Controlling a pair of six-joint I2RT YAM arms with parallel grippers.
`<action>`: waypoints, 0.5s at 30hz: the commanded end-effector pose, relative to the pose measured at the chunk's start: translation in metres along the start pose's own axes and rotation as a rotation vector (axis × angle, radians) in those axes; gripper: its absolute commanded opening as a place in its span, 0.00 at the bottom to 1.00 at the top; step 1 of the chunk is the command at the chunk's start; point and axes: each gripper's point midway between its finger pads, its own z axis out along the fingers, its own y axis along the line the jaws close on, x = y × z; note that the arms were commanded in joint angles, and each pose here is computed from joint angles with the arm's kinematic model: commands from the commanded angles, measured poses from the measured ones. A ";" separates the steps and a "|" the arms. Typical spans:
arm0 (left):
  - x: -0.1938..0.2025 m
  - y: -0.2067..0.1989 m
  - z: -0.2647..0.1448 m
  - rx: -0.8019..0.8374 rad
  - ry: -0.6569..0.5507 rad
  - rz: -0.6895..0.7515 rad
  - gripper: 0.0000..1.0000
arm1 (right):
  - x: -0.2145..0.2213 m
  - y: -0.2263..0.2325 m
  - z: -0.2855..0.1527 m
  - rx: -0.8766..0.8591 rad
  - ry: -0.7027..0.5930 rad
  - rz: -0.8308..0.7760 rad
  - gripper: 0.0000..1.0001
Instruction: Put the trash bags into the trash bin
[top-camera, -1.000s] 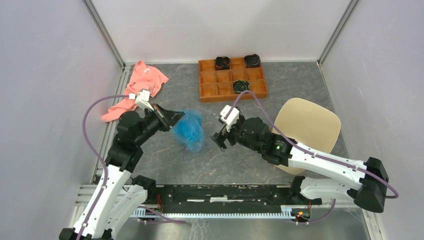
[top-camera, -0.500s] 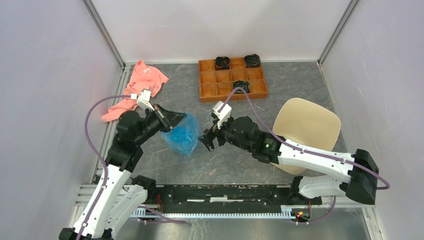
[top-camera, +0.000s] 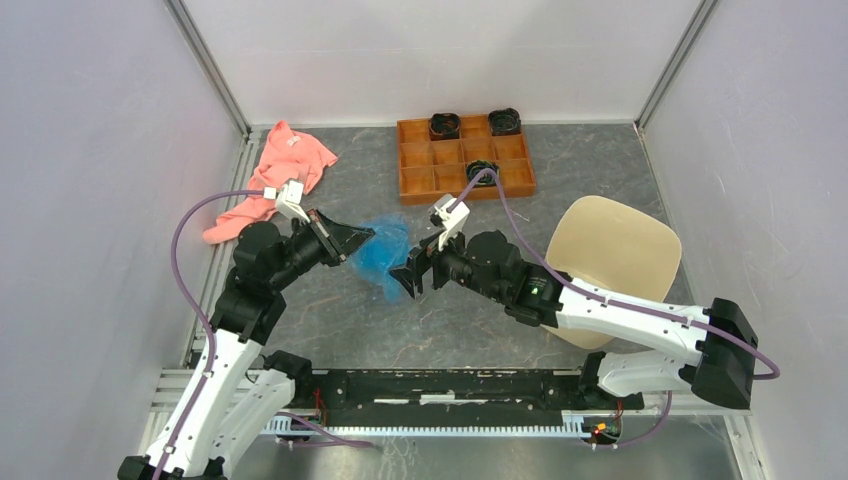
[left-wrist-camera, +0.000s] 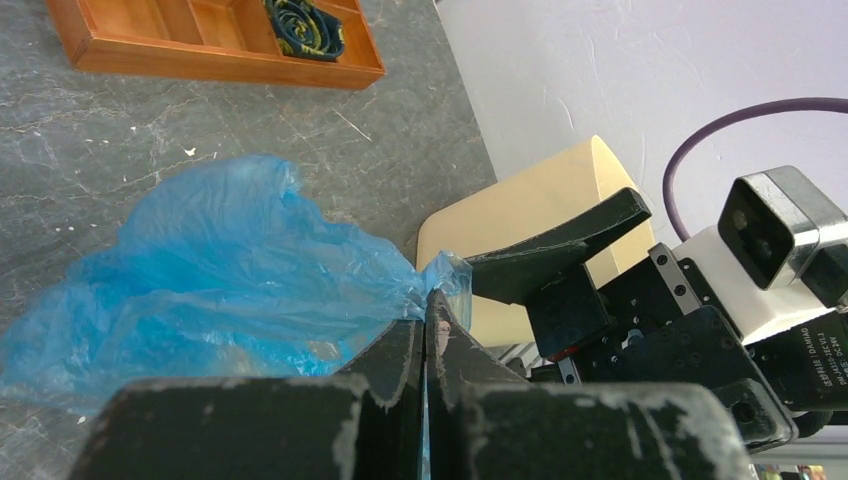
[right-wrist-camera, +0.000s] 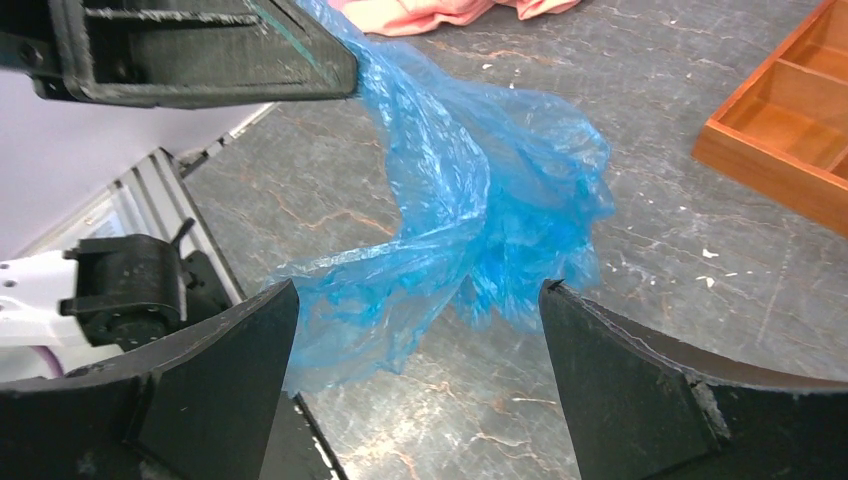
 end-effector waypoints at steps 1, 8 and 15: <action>-0.002 -0.015 -0.002 0.053 0.006 -0.025 0.02 | -0.030 0.017 -0.003 -0.068 -0.091 0.112 0.98; 0.004 -0.016 0.003 0.076 0.045 -0.031 0.02 | 0.002 0.026 -0.014 -0.136 0.005 0.143 0.98; 0.009 -0.011 0.004 0.074 0.060 -0.030 0.02 | 0.019 0.041 -0.027 -0.219 0.062 0.230 0.98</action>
